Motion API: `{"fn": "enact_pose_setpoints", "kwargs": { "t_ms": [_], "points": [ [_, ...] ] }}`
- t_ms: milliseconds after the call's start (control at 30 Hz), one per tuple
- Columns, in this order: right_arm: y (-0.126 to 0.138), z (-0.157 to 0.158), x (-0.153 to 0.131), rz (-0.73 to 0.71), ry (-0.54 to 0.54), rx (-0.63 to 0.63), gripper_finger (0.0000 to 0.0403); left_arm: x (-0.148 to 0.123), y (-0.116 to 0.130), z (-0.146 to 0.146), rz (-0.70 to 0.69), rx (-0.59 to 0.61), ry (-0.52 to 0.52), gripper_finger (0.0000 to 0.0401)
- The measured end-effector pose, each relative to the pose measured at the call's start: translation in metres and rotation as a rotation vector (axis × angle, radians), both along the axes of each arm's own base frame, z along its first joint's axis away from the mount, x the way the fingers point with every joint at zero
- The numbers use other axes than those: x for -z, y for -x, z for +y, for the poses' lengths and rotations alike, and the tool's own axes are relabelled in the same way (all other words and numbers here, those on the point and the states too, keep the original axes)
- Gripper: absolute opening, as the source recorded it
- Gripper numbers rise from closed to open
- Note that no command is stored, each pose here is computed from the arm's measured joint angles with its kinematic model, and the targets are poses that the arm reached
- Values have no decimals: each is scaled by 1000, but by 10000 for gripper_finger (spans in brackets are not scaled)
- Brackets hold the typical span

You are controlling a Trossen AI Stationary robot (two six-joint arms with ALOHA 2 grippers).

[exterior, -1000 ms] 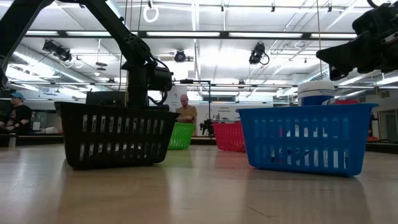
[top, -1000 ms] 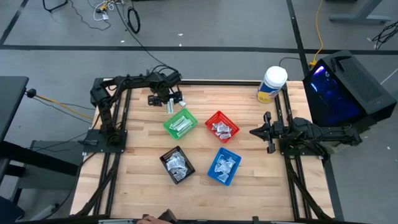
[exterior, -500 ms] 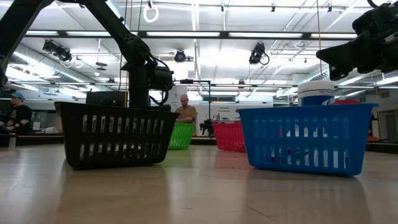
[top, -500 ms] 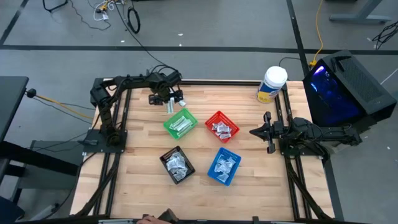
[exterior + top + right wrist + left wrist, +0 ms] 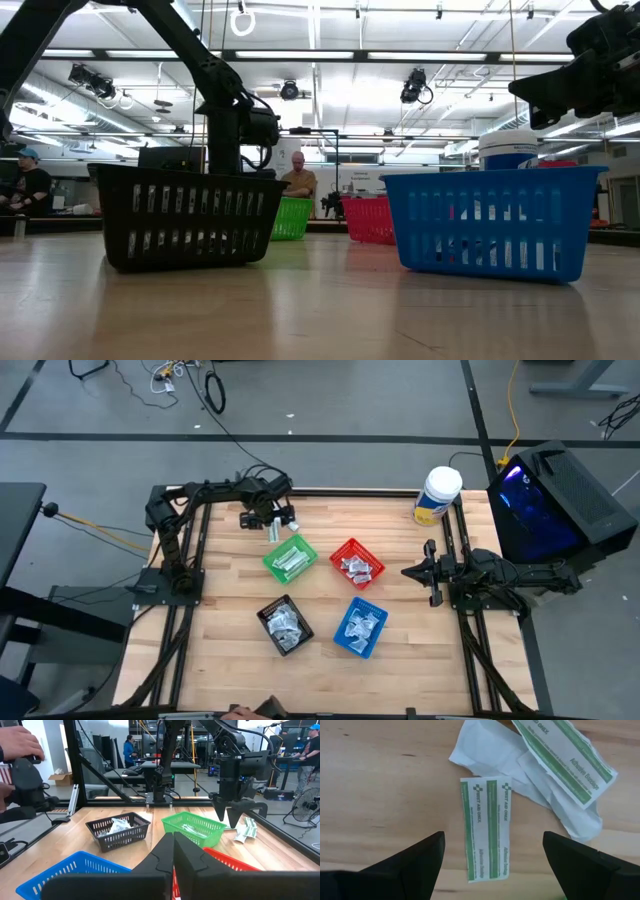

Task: Pick & Place First Aid Supplies
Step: Put the green bandage pack into the green bin

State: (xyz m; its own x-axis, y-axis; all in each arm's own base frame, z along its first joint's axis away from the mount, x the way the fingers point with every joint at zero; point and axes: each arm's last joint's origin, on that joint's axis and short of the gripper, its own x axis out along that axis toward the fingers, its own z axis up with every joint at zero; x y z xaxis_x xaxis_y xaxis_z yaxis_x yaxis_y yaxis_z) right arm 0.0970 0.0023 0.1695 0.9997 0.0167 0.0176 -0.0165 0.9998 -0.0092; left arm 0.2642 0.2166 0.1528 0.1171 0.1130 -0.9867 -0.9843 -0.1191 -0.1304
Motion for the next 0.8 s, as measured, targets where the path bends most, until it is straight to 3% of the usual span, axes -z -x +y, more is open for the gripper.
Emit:
{"fn": "enact_pose_setpoints", "kwargs": {
  "t_ms": [200,533,800],
  "points": [
    [0,0,0,0,0,0,13,14,-4,-2,16,12,50,346],
    [0,0,0,0,0,0,13,15,-6,-4,23,2,44,345],
    [0,0,0,0,0,0,13,15,-5,-4,32,-8,49,284]
  ]
}}
